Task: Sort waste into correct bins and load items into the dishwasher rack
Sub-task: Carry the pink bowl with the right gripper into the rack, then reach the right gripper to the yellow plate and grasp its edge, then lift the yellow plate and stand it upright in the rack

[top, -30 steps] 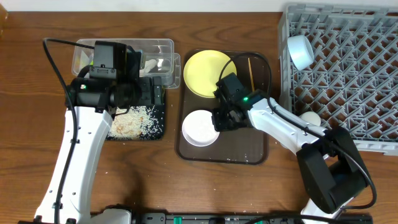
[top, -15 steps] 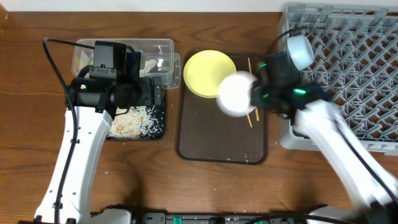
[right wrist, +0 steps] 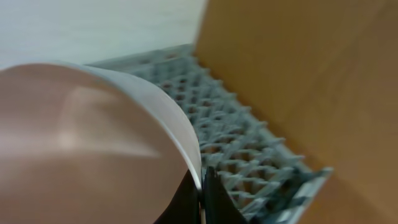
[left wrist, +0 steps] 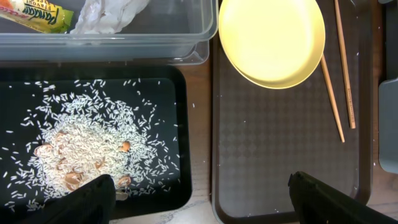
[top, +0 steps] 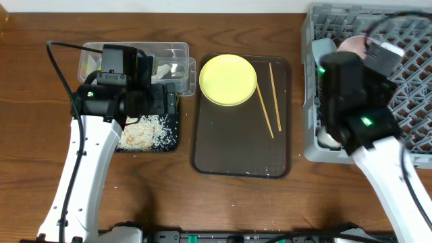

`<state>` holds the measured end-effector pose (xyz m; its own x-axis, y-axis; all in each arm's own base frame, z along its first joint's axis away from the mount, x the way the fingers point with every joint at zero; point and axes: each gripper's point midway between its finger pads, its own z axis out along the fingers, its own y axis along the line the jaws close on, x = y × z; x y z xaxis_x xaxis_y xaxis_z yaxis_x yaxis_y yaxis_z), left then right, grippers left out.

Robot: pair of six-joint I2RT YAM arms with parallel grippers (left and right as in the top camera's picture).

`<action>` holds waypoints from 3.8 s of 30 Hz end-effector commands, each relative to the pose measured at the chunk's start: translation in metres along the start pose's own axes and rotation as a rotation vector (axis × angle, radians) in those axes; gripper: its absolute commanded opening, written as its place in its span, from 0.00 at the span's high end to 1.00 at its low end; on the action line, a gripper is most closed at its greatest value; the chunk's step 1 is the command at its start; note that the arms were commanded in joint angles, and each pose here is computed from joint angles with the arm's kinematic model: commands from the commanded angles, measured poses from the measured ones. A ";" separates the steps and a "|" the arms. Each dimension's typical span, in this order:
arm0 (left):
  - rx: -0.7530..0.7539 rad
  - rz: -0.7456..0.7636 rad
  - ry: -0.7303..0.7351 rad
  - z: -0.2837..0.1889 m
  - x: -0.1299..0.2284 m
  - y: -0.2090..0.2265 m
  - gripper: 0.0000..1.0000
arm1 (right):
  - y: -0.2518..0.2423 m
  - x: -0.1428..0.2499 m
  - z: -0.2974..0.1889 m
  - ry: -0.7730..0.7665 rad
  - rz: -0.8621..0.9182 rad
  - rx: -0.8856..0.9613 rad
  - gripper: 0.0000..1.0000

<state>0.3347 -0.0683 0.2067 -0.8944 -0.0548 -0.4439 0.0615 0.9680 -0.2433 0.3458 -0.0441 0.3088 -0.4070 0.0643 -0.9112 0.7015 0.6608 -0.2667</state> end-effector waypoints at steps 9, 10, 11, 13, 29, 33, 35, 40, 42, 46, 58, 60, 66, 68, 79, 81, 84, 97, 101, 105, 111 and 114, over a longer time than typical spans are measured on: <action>-0.005 0.003 -0.007 -0.001 -0.004 0.000 0.09 | 0.017 0.035 0.046 -0.095 -0.396 0.465 0.99; -0.005 0.003 -0.007 -0.001 -0.004 0.000 0.09 | 0.020 0.041 0.050 -0.086 -0.415 0.470 0.99; -0.005 0.003 -0.007 -0.001 -0.004 0.000 0.09 | 0.023 0.045 0.054 -0.079 -0.434 0.475 0.99; -0.006 0.004 -0.007 -0.001 -0.004 0.000 0.09 | 0.029 0.055 0.061 -0.067 -0.472 0.481 0.99; -0.005 0.003 -0.007 -0.001 -0.004 0.000 0.09 | 0.066 0.117 0.077 0.141 -0.578 0.253 0.99; -0.005 0.004 -0.007 -0.001 -0.004 0.000 0.09 | 0.069 0.125 0.070 0.167 -0.628 0.222 0.99; -0.005 0.004 -0.007 -0.001 -0.004 0.000 0.09 | 0.071 0.126 0.067 0.164 -0.643 0.214 0.99; -0.005 0.004 -0.007 -0.001 -0.004 0.000 0.09 | 0.082 0.128 0.053 0.142 -0.677 0.181 0.88; -0.005 0.003 -0.007 -0.001 -0.004 0.000 0.09 | 0.087 0.128 0.047 0.131 -0.691 0.165 0.65; -0.005 0.003 -0.007 -0.001 -0.004 0.000 0.09 | 0.095 0.127 0.034 0.108 -0.706 0.133 0.39; -0.006 0.003 -0.007 -0.001 -0.004 0.000 0.09 | 0.152 0.080 -0.013 0.212 -0.599 -0.377 0.21; -0.005 0.004 -0.007 -0.001 -0.004 0.000 0.09 | 0.175 0.072 -0.032 0.238 -0.520 -0.561 0.18; -0.005 0.003 -0.007 -0.001 -0.004 0.000 0.09 | 0.243 0.090 -0.098 0.377 -0.330 -1.073 0.36; -0.005 0.003 -0.007 -0.001 -0.004 0.000 0.09 | 0.251 0.107 -0.089 0.449 -0.232 -1.026 0.37; -0.006 0.003 -0.007 -0.001 -0.004 0.000 0.09 | 0.289 0.224 -0.055 0.793 0.013 -0.818 0.44; -0.005 0.004 -0.007 -0.001 -0.004 0.000 0.09 | 0.294 0.240 -0.053 0.823 0.022 -0.793 0.46; -0.006 0.004 -0.007 -0.001 -0.004 0.000 0.09 | 0.302 0.256 -0.051 0.846 0.020 -0.789 0.49; -0.005 0.004 -0.007 -0.001 -0.004 0.000 0.09 | 0.289 0.258 -0.048 0.862 -0.049 -0.783 0.99; -0.005 0.003 -0.007 -0.001 -0.004 0.000 0.09 | 0.279 0.201 -0.048 0.734 -0.055 -0.876 0.99; -0.005 0.004 -0.007 -0.001 -0.004 0.000 0.09 | 0.240 0.107 -0.048 0.487 -0.046 -0.939 0.99; -0.005 0.003 -0.007 -0.001 -0.004 0.000 0.09 | 0.093 -0.012 -0.003 0.119 0.088 -0.535 0.99; -0.005 0.003 -0.007 -0.001 -0.004 0.000 0.09 | 0.016 -0.043 0.020 -0.005 0.087 -0.247 0.99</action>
<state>0.3347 -0.0683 0.2067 -0.8944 -0.0548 -0.4439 0.0615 0.9680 -0.2433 0.4090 0.0196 0.3172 -0.3920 0.2618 -0.8819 0.3256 0.9361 0.1332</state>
